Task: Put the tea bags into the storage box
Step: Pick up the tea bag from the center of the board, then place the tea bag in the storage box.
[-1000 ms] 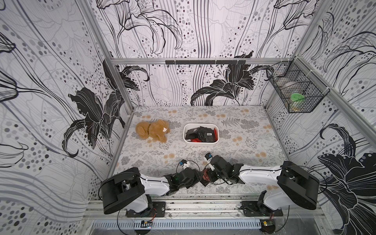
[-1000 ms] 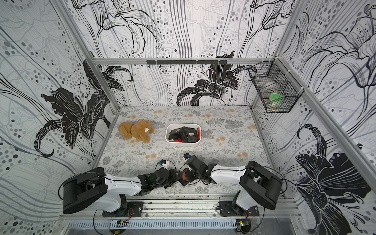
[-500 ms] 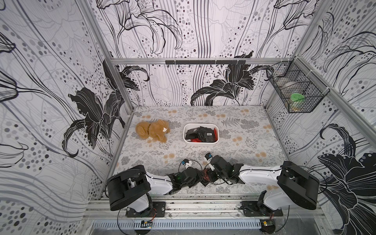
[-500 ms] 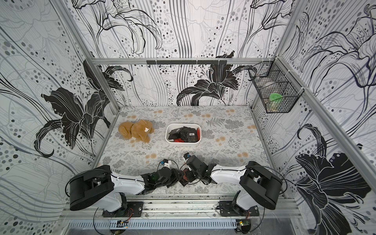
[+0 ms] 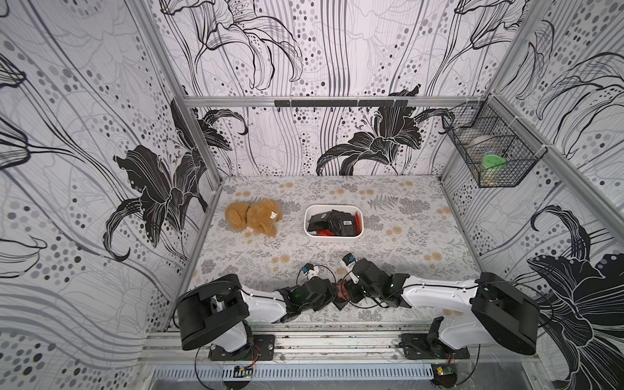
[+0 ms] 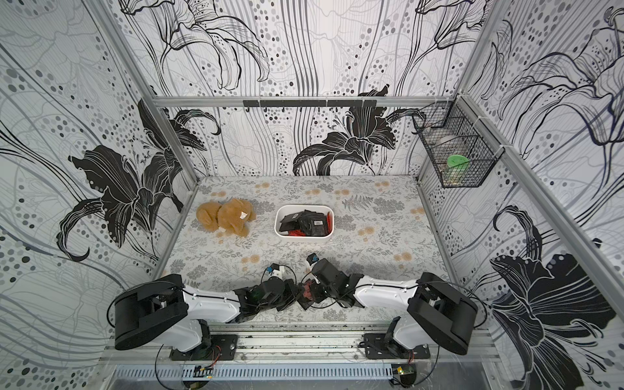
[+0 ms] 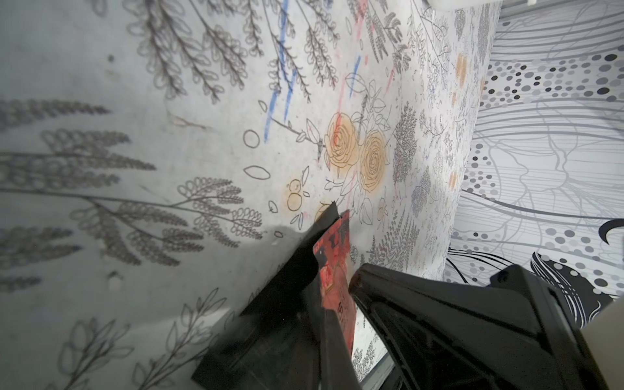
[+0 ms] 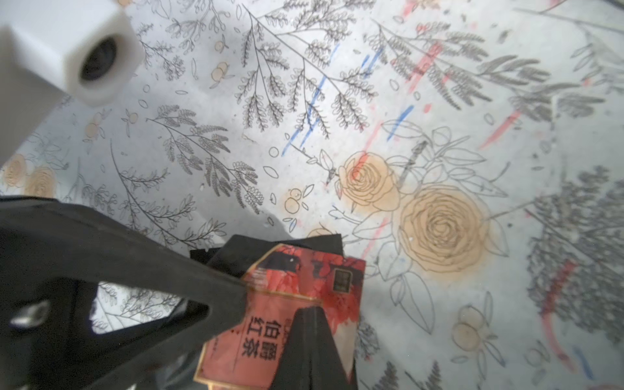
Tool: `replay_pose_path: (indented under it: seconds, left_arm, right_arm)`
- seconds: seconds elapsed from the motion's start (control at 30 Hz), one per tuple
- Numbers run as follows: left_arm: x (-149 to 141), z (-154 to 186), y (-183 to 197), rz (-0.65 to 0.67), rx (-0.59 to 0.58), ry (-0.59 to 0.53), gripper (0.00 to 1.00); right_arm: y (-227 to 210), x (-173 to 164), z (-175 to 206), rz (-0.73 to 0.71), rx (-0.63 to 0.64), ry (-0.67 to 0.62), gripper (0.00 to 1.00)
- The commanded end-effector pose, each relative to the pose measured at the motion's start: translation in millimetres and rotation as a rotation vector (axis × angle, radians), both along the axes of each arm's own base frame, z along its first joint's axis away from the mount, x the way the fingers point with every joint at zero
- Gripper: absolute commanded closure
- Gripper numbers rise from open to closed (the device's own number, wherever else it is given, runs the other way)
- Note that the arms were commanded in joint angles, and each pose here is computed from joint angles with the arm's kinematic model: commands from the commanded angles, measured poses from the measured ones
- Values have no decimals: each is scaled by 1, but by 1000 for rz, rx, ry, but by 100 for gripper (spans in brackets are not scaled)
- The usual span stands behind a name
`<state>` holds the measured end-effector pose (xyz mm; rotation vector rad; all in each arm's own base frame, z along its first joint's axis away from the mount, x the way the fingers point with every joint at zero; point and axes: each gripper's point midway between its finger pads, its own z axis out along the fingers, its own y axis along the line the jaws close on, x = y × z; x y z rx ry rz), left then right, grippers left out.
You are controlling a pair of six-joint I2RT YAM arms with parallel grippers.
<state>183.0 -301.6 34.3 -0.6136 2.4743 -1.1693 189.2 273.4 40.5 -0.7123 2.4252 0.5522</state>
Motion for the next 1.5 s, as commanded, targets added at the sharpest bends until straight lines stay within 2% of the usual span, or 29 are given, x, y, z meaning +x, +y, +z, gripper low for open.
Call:
replay_pose_path:
  seconds: [0.0,0.13,0.3,0.5,0.67,0.8,0.97,1.13,1.3,1.47]
  left_arm:
    - [4,26,-12,-68,-9,-73,100]
    - [11,39,0,-76,102,-128,100]
    - [27,78,21,-86,287,-242,100]
    - [70,123,74,16,666,-338,100]
    - [126,157,96,83,808,-383,100]
    - [177,180,95,122,773,-400,100]
    - [229,190,48,47,550,-420,100]
    - [258,179,-7,-55,393,-415,100]
    - [275,153,-35,-96,335,-371,100]
    - [283,136,-40,-96,337,-366,100]
  right_arm:
    - [-26,11,7,-107,-55,-79,98]
    - [-58,24,26,-263,-68,-177,96]
    - [-104,31,55,-480,-33,-291,88]
    - [-118,25,75,-513,112,-352,75]
    - [-121,24,77,-525,142,-363,66]
    - [-118,25,74,-516,110,-351,65]
    - [-115,26,72,-504,89,-339,65]
    - [-114,25,73,-497,106,-343,64]
    - [-112,23,74,-483,122,-345,62]
    - [-109,23,74,-466,128,-343,61]
